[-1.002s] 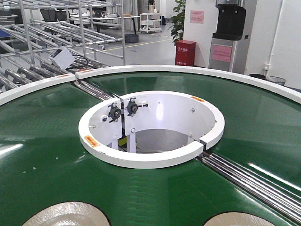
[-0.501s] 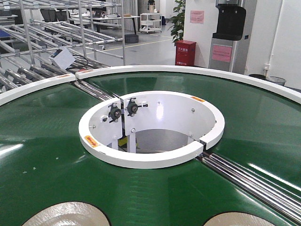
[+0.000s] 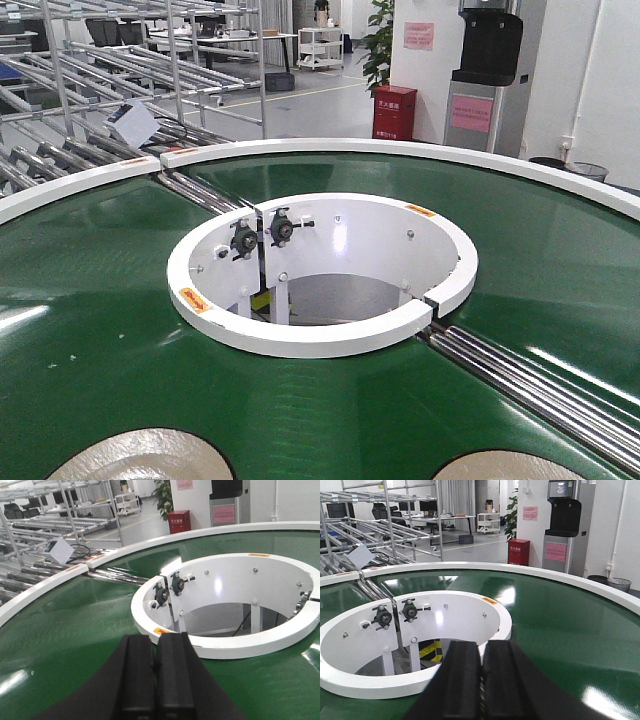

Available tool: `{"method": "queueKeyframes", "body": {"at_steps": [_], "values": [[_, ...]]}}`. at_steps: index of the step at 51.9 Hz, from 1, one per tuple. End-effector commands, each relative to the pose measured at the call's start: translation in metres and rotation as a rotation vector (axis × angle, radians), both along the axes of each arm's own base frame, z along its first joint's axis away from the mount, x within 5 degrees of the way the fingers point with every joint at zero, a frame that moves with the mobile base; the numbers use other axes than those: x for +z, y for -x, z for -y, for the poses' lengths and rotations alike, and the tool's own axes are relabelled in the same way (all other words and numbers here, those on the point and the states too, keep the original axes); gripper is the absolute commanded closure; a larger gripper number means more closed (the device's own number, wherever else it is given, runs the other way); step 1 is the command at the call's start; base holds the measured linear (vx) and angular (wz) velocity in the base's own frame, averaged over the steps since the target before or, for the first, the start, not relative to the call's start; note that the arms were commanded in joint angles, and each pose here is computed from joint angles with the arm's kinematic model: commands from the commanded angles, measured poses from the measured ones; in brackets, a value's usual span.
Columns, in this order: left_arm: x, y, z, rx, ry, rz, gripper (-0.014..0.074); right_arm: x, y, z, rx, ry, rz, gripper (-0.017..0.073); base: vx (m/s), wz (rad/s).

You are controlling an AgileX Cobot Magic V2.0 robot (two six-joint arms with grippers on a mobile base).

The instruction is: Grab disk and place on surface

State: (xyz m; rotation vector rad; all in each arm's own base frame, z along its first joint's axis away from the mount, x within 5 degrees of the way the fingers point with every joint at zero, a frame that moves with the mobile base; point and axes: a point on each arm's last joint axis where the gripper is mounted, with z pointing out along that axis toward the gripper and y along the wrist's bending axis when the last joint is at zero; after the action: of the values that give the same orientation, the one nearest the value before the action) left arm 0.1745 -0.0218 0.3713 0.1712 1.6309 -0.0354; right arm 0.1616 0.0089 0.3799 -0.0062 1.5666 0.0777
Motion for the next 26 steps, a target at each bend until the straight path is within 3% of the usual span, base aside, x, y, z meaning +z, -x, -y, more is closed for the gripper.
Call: {"method": "queueKeyframes", "body": {"at_steps": [1,4,12,20,26], "values": [[0.0178,0.0011,-0.0008,0.007,0.041,0.091,0.0293,0.0209,0.0029,-0.0002,0.005,-0.002,0.128,0.0231,0.0,0.0],[0.018,0.0011,-0.0008,0.007,0.04,0.093,0.0167,0.021,0.0029,-0.0002,0.005,-0.003,0.129,0.0081,0.0,0.0],[0.0185,0.0011,-0.0009,0.008,0.039,0.099,-0.0049,0.021,0.0029,-0.0002,0.005,-0.003,0.129,-0.017,0.0,0.0],[0.0184,0.0011,-0.0009,0.008,0.04,0.097,-0.0095,0.021,0.0029,-0.0002,0.005,-0.002,0.129,-0.0164,0.0,0.0],[0.0176,0.0013,-0.0005,0.007,0.143,0.059,-0.0074,0.0204,0.0028,0.0,0.007,-0.047,0.121,-0.0144,0.0,0.0]]}}
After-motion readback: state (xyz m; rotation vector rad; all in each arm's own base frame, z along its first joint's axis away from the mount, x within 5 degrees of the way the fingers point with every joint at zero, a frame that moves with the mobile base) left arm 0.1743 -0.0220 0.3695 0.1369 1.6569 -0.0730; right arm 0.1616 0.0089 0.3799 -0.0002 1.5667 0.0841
